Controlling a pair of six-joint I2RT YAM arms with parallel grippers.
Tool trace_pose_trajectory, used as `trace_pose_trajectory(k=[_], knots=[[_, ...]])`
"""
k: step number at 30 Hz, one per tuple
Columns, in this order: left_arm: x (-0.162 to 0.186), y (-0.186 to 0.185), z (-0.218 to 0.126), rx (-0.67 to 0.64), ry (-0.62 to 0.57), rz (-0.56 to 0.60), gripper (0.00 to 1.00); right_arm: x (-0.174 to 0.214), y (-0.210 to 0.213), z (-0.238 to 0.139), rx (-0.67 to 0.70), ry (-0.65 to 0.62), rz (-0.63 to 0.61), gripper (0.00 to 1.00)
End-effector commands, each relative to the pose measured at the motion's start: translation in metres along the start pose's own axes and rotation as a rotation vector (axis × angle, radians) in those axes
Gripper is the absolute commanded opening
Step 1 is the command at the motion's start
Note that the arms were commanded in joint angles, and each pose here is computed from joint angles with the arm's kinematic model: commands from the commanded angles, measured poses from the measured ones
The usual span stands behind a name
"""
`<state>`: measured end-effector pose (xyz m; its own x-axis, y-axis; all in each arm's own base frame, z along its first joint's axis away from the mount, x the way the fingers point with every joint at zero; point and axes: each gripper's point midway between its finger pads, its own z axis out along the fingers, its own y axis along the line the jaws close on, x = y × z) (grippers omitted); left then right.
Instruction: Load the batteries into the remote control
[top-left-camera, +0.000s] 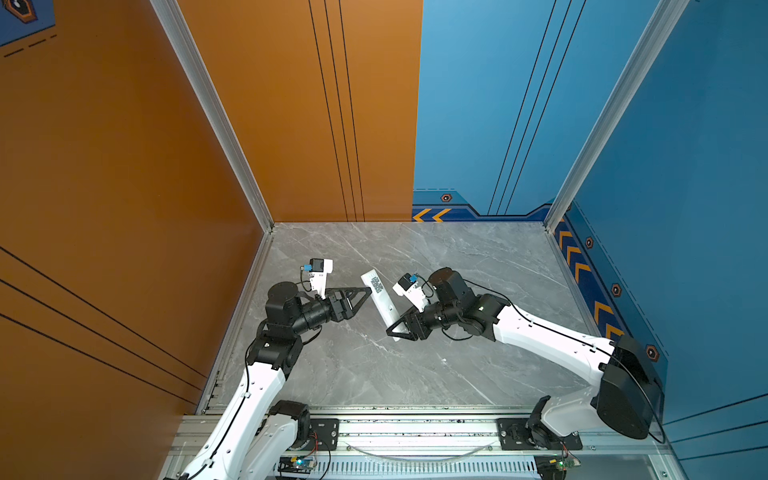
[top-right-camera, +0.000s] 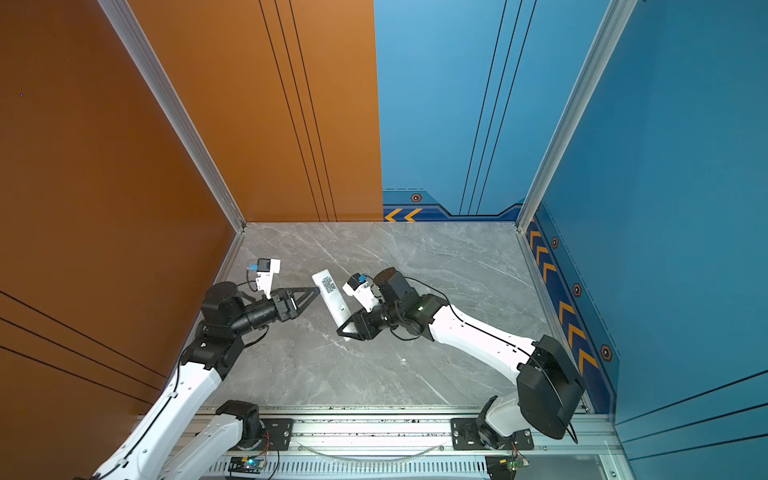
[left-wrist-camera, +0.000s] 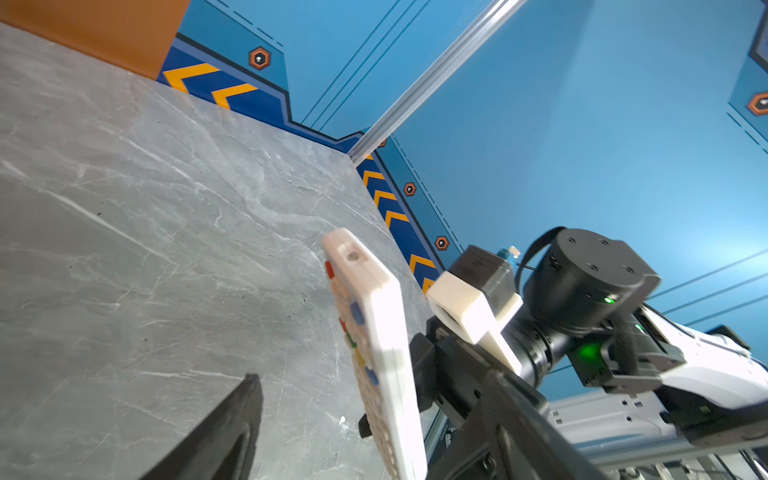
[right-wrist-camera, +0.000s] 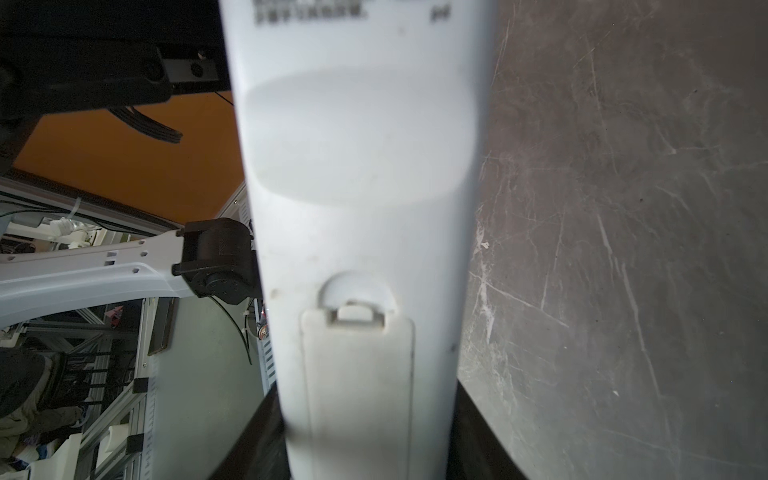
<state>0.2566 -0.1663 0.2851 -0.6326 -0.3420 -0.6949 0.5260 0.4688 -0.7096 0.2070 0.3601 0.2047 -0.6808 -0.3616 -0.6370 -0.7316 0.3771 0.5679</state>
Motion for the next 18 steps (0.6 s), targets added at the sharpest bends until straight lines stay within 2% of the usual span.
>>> trace_pose_trajectory(k=[1,7,18], knots=[[-0.005,-0.037,-0.003,0.139,0.004,0.112,0.84,-0.001,0.015,-0.015,-0.087,-0.018,-0.028,0.1],[-0.002,-0.07,-0.007,0.259,-0.013,0.199,0.85,-0.008,0.025,-0.035,-0.168,-0.059,-0.023,0.1],[0.005,-0.104,-0.007,0.396,-0.02,0.27,0.85,-0.023,0.068,-0.072,-0.343,-0.167,-0.099,0.11]])
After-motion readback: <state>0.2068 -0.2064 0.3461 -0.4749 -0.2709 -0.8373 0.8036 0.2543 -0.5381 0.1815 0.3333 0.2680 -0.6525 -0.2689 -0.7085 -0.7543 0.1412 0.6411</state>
